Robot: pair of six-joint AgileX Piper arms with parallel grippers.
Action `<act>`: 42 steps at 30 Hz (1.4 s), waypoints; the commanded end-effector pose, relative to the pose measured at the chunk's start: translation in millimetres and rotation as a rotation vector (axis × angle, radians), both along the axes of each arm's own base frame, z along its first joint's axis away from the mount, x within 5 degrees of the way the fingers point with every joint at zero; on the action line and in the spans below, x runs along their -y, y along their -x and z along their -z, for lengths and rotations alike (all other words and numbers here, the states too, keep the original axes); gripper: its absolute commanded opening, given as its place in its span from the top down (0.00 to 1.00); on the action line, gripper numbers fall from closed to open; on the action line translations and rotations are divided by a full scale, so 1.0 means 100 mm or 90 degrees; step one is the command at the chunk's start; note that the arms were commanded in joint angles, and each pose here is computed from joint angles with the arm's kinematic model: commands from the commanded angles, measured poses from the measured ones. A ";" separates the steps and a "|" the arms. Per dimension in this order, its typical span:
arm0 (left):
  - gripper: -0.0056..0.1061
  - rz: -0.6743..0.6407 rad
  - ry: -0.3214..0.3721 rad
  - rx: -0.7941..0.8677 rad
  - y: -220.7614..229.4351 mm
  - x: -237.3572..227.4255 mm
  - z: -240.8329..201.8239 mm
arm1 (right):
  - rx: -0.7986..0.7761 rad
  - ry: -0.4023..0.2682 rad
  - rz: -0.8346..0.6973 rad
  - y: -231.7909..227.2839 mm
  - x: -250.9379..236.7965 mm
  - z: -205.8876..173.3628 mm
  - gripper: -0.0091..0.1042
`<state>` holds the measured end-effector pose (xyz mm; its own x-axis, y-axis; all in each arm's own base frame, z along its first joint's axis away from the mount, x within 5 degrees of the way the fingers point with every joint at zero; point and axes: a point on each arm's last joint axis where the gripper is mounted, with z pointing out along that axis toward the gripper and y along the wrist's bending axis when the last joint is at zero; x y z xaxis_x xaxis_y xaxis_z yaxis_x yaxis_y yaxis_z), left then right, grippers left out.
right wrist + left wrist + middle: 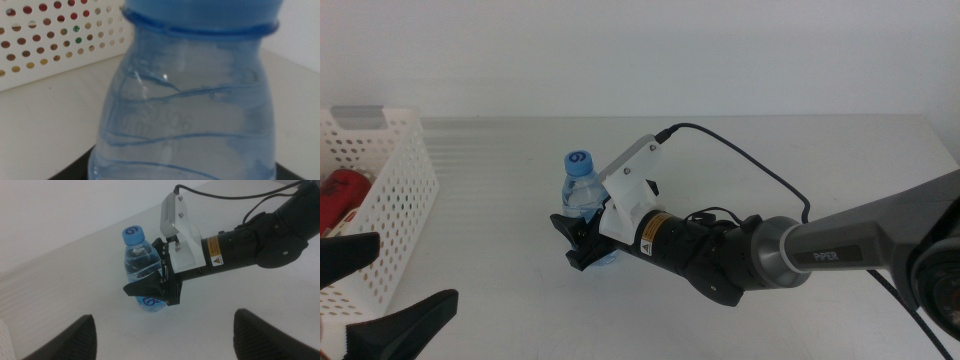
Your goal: Use arms to grab the bottles and put them into the dustbin to the left of the table.
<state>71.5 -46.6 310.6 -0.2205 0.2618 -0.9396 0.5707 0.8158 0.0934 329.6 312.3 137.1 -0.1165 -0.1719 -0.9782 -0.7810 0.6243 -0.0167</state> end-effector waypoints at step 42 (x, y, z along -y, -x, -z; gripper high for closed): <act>0.14 0.003 0.040 0.048 -0.01 0.02 -0.15 | 0.075 -0.086 -0.038 0.67 0.55 -0.78 0.26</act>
<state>71.5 -46.6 310.6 -0.2205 0.2618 -0.9396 0.5707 0.8158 0.0934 268.9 264.3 178.5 -0.1001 -0.1479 -0.9839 -0.8151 0.5793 -0.0042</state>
